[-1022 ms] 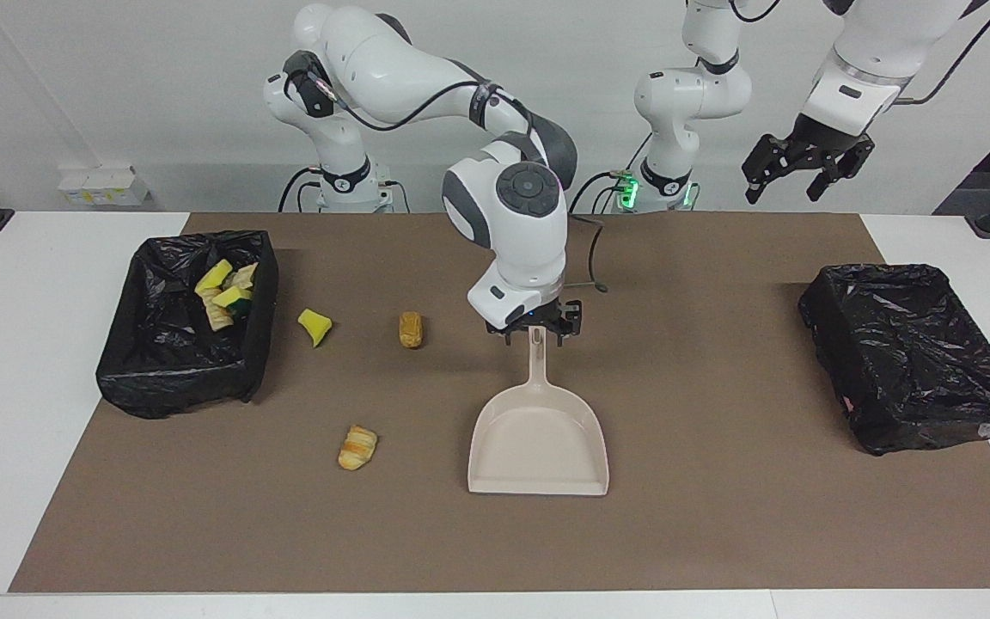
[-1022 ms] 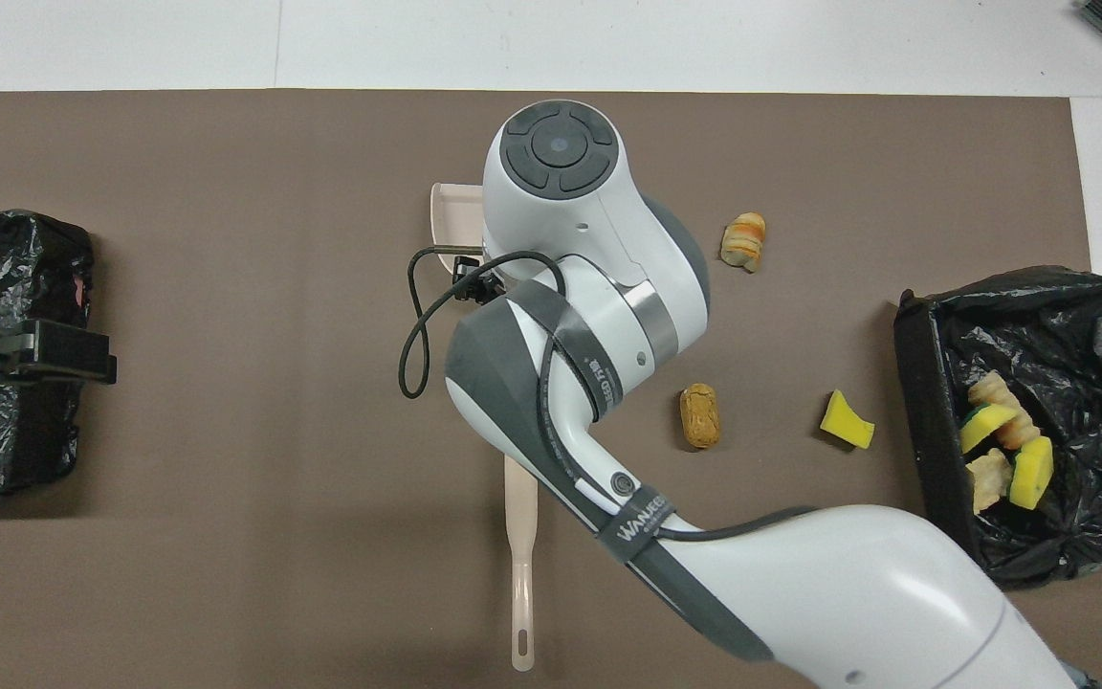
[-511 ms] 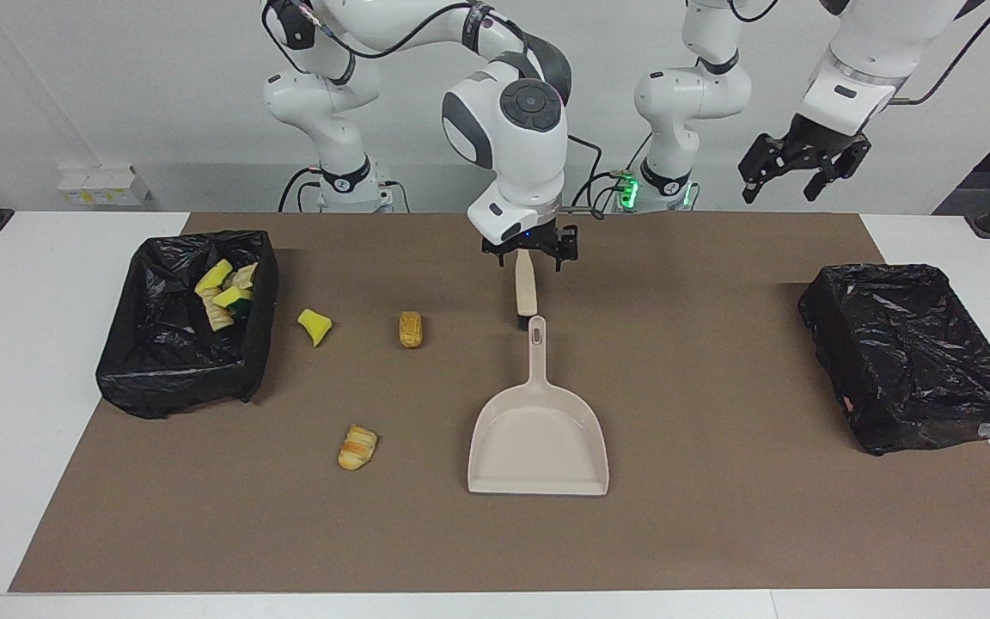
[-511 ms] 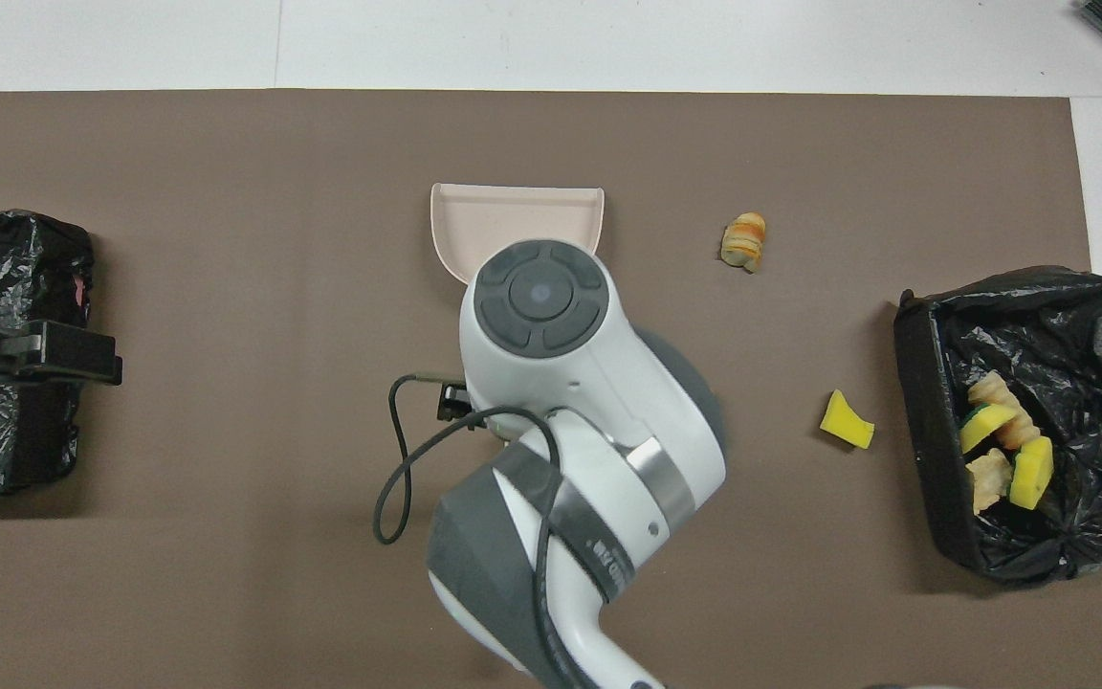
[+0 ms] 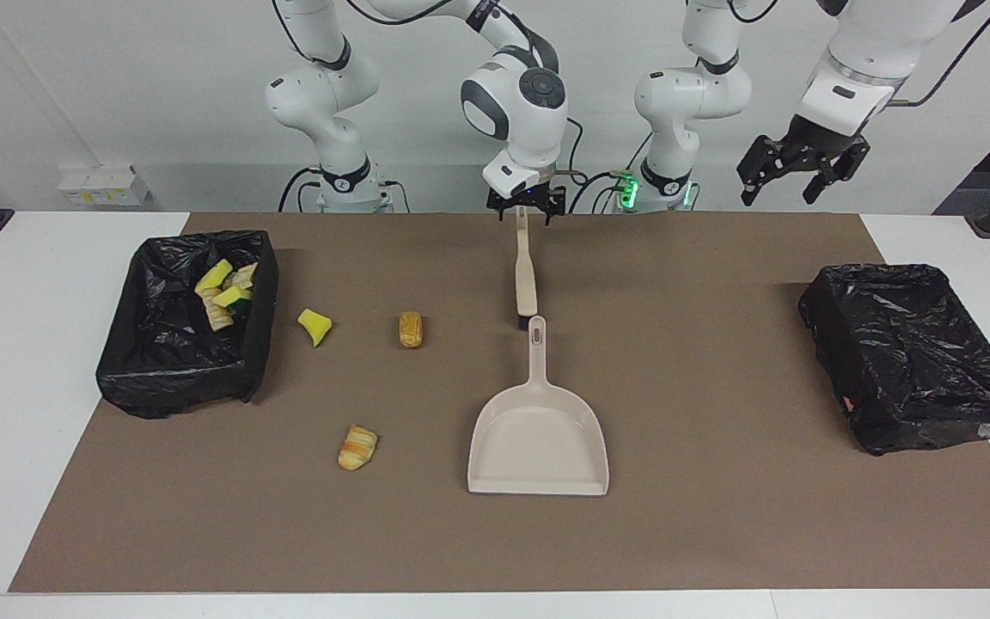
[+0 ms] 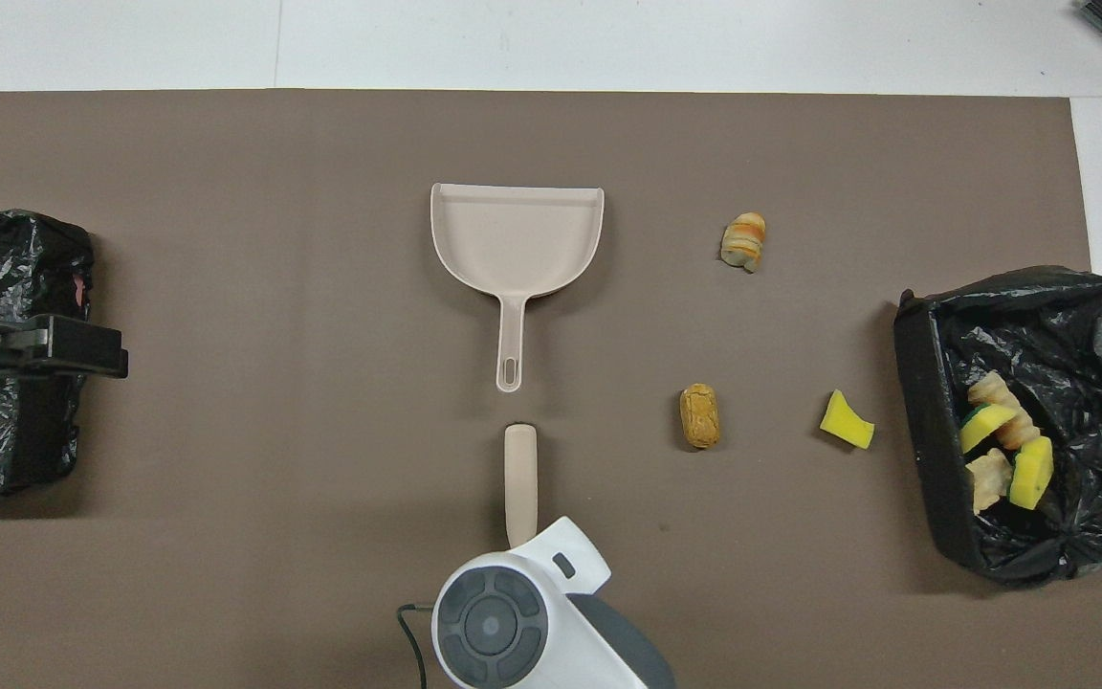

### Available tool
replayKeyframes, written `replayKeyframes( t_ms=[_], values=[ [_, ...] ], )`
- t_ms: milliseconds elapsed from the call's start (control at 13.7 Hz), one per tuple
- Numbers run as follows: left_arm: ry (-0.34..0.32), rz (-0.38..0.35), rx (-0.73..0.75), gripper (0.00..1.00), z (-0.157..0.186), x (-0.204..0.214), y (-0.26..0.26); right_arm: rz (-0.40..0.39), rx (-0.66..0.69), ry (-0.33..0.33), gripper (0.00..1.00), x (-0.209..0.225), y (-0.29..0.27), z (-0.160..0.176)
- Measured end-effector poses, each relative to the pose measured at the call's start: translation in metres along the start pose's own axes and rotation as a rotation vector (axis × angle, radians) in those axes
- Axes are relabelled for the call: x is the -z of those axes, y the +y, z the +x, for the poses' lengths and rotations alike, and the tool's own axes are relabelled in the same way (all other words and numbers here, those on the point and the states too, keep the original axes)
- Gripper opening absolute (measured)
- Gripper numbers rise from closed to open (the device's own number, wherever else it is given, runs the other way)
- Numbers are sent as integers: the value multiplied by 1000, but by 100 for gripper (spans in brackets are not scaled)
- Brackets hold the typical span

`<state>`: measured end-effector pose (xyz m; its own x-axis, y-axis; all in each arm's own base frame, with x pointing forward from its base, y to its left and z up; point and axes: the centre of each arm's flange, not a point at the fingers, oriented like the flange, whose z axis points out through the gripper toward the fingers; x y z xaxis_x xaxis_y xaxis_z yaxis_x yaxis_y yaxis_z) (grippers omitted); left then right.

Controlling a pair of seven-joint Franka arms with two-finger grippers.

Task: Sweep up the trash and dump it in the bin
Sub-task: 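Set the dustpan down near the brush and withdraw the right gripper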

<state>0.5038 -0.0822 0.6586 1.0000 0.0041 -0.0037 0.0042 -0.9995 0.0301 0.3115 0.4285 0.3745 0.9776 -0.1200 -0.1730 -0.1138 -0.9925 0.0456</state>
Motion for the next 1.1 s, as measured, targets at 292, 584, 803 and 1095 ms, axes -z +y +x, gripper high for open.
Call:
replayKeyframes(
  t_ms=[292, 584, 803, 1095],
  values=[
    [35, -6, -9, 100, 5, 1, 5, -4, -16, 6, 99, -31, 10, -4],
    [37, -6, -9, 100, 5, 1, 5, 23, -22, 24, 85, -36, 11, 0],
    [36, -6, -10, 100, 5, 1, 5, 23, -24, 23, 66, -43, 11, 1],
    [36, -6, -12, 100, 5, 1, 5, 33, -25, 28, 32, -42, 9, 3]
  ],
)
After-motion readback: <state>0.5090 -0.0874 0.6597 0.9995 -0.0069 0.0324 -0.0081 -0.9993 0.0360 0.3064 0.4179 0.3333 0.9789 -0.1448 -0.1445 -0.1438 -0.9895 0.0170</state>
